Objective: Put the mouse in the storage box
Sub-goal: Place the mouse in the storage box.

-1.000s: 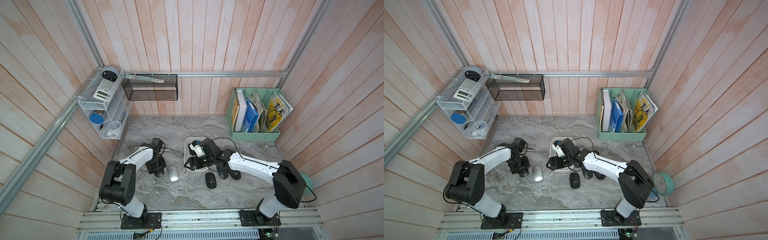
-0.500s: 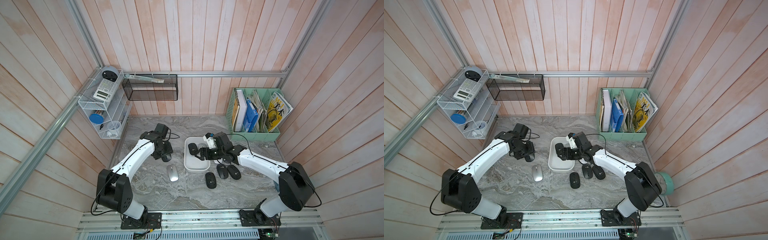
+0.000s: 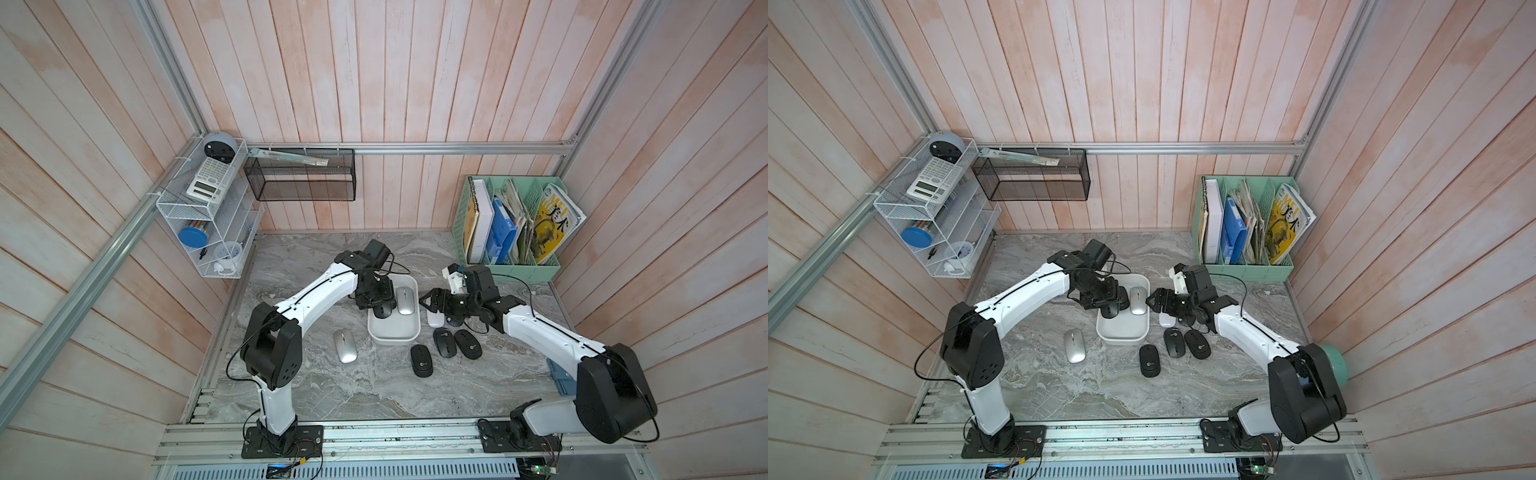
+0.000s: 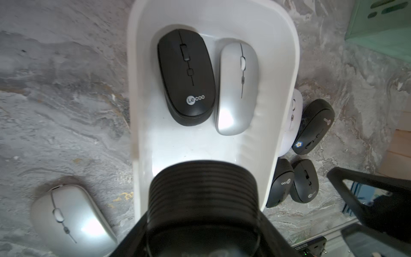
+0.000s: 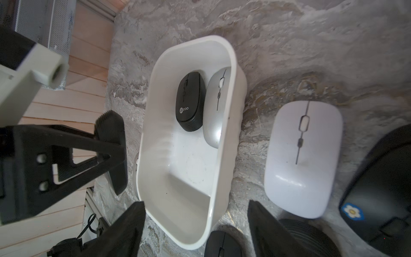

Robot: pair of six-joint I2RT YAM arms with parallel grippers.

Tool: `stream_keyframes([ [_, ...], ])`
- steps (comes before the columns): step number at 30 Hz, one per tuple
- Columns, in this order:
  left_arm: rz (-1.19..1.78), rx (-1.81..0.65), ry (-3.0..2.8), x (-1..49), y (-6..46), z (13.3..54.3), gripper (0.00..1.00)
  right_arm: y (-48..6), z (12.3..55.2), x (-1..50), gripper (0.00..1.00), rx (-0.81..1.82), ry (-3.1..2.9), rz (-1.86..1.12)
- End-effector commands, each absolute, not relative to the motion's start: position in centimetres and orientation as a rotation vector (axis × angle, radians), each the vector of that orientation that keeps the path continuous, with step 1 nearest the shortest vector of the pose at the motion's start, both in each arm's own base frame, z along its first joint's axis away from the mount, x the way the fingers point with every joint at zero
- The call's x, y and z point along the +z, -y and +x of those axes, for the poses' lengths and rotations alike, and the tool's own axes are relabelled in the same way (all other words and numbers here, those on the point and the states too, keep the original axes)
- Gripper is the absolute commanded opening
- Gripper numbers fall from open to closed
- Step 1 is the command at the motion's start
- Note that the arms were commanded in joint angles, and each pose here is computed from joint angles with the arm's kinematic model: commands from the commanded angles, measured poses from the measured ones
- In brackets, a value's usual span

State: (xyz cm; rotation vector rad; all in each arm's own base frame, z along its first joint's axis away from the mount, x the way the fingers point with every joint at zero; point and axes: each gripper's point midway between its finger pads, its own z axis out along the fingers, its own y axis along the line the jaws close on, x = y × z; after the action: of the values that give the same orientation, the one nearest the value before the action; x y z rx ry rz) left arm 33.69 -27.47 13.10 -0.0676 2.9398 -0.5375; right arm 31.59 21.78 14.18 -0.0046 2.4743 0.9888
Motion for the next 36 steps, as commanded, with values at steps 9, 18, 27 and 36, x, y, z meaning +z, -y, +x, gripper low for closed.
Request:
stream_keyframes([
  [9, -0.053, -0.629, -2.998, 9.3, 32.7, 33.7, 0.54, -19.9, 29.8, 13.9, 0.79, 0.908, -2.497, -0.015],
  [18, -0.053, -0.592, -3.043, 6.6, 33.4, 33.1, 0.54, -19.7, 29.5, 13.8, 0.79, 0.891, -2.500, -0.024],
  [27, -0.049, -0.541, -3.072, 5.0, 33.4, 33.2, 0.54, -19.8, 29.2, 13.5, 0.79, 0.907, -2.507, -0.023],
  [36, -0.063, -0.531, -3.086, 3.8, 33.8, 33.6, 0.54, -19.8, 29.2, 13.3, 0.79, 0.908, -2.518, -0.029],
])
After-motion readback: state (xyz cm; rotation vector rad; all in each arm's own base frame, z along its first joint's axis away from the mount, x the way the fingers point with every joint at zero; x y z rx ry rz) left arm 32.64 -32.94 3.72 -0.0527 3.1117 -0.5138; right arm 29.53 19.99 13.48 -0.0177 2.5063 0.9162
